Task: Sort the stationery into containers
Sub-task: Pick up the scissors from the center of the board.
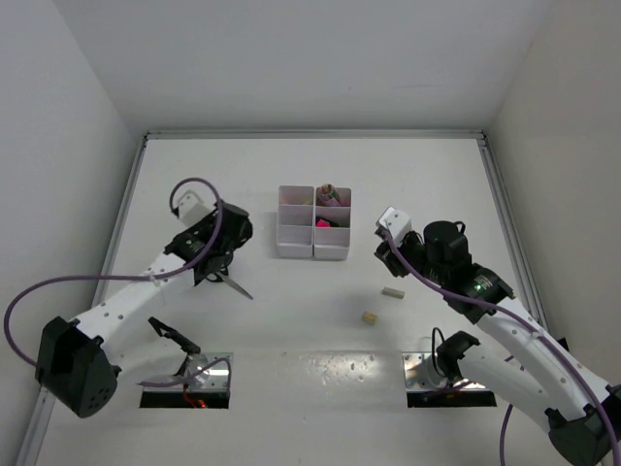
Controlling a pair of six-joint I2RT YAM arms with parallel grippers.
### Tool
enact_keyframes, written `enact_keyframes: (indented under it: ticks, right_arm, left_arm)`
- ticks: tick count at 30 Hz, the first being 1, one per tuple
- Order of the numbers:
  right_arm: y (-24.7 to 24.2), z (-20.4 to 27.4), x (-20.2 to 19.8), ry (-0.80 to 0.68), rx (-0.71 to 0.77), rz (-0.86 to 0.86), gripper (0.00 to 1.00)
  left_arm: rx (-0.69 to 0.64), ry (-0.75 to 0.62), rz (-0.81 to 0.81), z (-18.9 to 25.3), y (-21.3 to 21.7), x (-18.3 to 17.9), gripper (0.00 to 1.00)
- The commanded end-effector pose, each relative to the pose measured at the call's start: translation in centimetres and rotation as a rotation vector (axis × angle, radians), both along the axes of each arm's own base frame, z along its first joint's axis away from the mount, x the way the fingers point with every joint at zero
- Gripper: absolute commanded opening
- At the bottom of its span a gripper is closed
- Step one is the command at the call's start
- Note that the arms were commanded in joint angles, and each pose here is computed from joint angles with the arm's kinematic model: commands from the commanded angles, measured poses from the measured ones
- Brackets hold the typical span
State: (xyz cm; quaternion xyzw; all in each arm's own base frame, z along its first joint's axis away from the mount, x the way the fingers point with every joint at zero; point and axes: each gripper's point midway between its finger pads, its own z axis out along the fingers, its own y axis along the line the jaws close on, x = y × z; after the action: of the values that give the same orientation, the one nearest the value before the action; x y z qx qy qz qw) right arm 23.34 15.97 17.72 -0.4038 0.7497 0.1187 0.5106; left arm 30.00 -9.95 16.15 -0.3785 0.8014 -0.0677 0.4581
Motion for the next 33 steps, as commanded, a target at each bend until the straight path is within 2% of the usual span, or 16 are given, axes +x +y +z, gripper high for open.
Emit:
enact_keyframes:
  ticks: [1,2,4,5,8,10,12,15,33]
  right_arm:
    - [0.1,0.8,0.6,-0.03,0.025,-0.016,0.35]
    - [0.1,0.8,0.6,-0.03,0.025,-0.016,0.32]
    - [0.0,0.8,0.7,-0.032,0.021,-0.024,0.3]
    - [-0.1,1.1,0.6,-0.04,0.026,-0.024,0.3]
    - [-0.1,0.6,0.5,-0.032,0.021,-0.024,0.3]
    - [-0.1,0.6,0.5,-0.032,0.021,-0.024,0.3]
    - [-0.1,0.6,0.5,-0.032,0.021,-0.024,0.3]
    - [-0.2,0.7,0.6,-0.037,0.015,-0.02,0.3]
    - [-0.2,0.7,0.6,-0.038,0.015,-0.02,0.3]
  left_arm:
    - [-0.023,0.132,0.034,-3.7,3.5,-2.3,0.83]
    - [-0.036,0.132,0.075,-3.9,5.1,-1.7,0.74]
    - [-0.047,0.186,0.037,-5.0,5.7,-1.9,0.53]
    - [-0.043,0.204,0.046,-5.7,6.8,-1.1,0.37]
    - [-0.093,0.264,0.023,-7.5,7.1,-0.7,0.28]
    - [-0.09,0.297,0.007,-8.7,7.1,-0.3,0.28]
    - [-0.09,0.308,0.004,-9.3,7.2,0.0,0.35]
    - [-0.112,0.339,-0.06,-10.2,6.3,0.7,0.38]
    - [-0.103,0.412,-0.076,-12.9,6.1,1.4,0.39]
